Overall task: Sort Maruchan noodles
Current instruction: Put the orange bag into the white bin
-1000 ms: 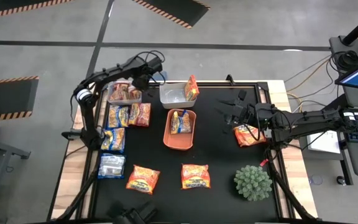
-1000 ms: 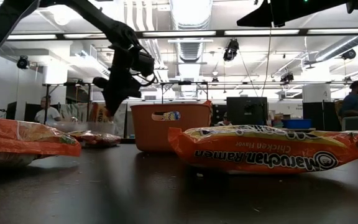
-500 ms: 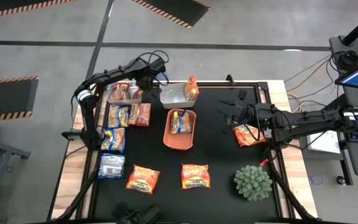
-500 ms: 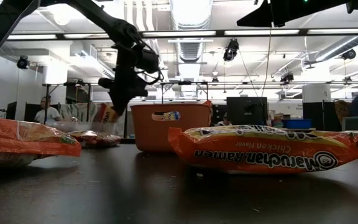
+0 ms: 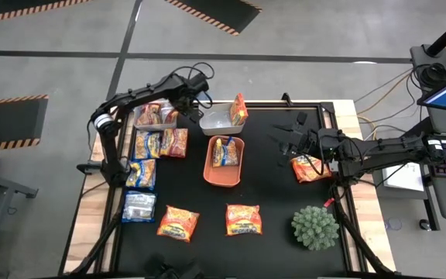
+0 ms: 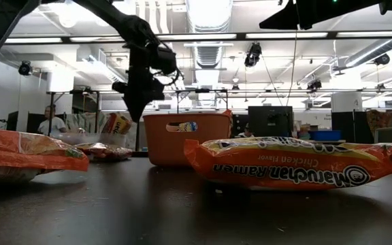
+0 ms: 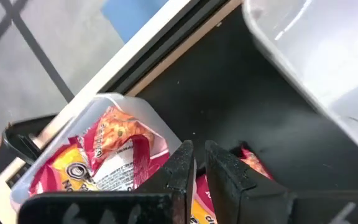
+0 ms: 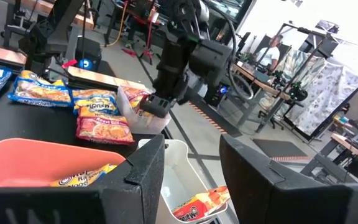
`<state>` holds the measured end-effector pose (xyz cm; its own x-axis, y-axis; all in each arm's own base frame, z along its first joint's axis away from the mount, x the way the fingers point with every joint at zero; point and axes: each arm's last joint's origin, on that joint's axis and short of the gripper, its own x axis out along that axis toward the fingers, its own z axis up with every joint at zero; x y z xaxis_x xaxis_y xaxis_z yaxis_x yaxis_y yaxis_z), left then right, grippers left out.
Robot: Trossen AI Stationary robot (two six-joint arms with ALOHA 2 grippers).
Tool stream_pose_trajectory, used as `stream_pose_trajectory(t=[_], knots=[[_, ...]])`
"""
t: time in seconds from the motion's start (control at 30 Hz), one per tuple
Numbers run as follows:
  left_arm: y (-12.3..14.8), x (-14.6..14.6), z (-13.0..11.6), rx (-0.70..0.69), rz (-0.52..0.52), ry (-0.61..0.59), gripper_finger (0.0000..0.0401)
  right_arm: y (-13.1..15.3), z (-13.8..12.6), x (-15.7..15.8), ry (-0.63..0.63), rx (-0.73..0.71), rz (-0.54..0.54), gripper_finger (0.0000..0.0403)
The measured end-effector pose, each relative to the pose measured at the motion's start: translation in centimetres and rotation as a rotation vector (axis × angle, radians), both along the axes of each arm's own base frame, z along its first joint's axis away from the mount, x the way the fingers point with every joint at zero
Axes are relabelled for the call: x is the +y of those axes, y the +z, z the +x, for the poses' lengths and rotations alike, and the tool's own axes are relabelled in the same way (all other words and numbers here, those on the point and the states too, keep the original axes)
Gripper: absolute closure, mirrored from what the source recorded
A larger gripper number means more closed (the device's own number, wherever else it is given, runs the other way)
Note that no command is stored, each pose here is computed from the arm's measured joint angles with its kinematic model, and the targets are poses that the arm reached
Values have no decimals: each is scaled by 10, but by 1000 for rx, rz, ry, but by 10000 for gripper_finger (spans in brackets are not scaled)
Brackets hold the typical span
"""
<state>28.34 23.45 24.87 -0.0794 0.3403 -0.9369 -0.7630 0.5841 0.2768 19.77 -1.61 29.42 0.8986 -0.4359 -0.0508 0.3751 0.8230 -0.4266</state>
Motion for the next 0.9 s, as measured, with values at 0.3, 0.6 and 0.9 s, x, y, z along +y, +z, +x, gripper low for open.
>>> stream_pose_trajectory(t=[0.3,0.6,0.9], knots=[[38,-53,20,-92,85,-232,378,6,0,0,-23,-70,103,264],[50,-144,37,-349,108,-769,378,-1,-1,0,-51,-126,399,267],[28,-190,-1,-774,134,-1117,378,-47,-7,1,-310,134,921,288]])
